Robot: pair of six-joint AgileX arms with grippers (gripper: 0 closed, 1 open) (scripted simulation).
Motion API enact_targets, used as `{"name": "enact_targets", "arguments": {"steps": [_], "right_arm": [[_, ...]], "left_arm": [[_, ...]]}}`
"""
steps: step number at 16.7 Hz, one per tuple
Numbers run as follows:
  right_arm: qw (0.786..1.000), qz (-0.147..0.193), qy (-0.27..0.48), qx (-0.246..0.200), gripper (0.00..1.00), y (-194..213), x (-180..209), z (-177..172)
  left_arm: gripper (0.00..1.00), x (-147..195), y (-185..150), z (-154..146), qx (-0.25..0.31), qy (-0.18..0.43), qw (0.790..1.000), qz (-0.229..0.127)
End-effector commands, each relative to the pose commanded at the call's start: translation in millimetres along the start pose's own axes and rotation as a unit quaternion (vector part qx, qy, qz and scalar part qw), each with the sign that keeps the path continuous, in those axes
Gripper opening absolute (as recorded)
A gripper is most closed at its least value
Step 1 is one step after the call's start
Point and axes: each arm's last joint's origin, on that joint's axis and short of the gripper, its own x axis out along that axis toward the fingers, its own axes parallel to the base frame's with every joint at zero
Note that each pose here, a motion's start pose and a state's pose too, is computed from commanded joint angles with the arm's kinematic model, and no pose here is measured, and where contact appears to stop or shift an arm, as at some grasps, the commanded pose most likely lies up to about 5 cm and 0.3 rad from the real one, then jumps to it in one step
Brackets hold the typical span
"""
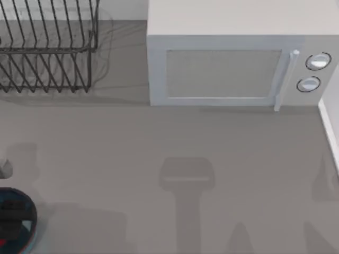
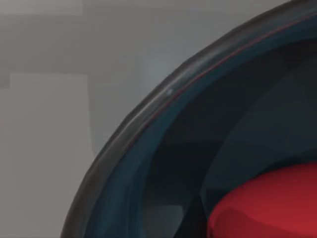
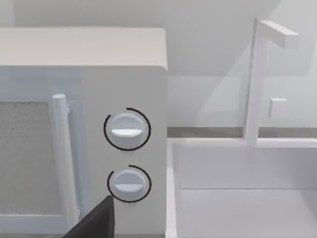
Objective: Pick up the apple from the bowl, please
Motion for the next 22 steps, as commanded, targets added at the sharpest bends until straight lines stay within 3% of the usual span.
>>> {"name": "enact_targets", "arguments": {"steps": [5,6,11,17,22], "right_arm": [[1.000,0.000,0.000,0.000,1.00,0,0,0],[1.000,0.000,0.000,0.000,1.00,0,0,0],[1.000,0.000,0.000,0.000,1.00,0,0,0],[1.000,0.000,0.000,0.000,1.00,0,0,0],[1.000,0.000,0.000,0.000,1.00,0,0,0]], "left_arm": [[0.00,0,0,0,0.000,0.000,1.000,0.000],[0.00,-28,1,7,0.002,-0.033,0.999,0.024],[0.00,-51,2,21,0.002,-0.025,0.999,0.024],[0.00,-156,4,46,0.003,-0.013,1.000,0.024],[0.00,-248,3,24,0.002,-0.021,0.999,0.024]]}}
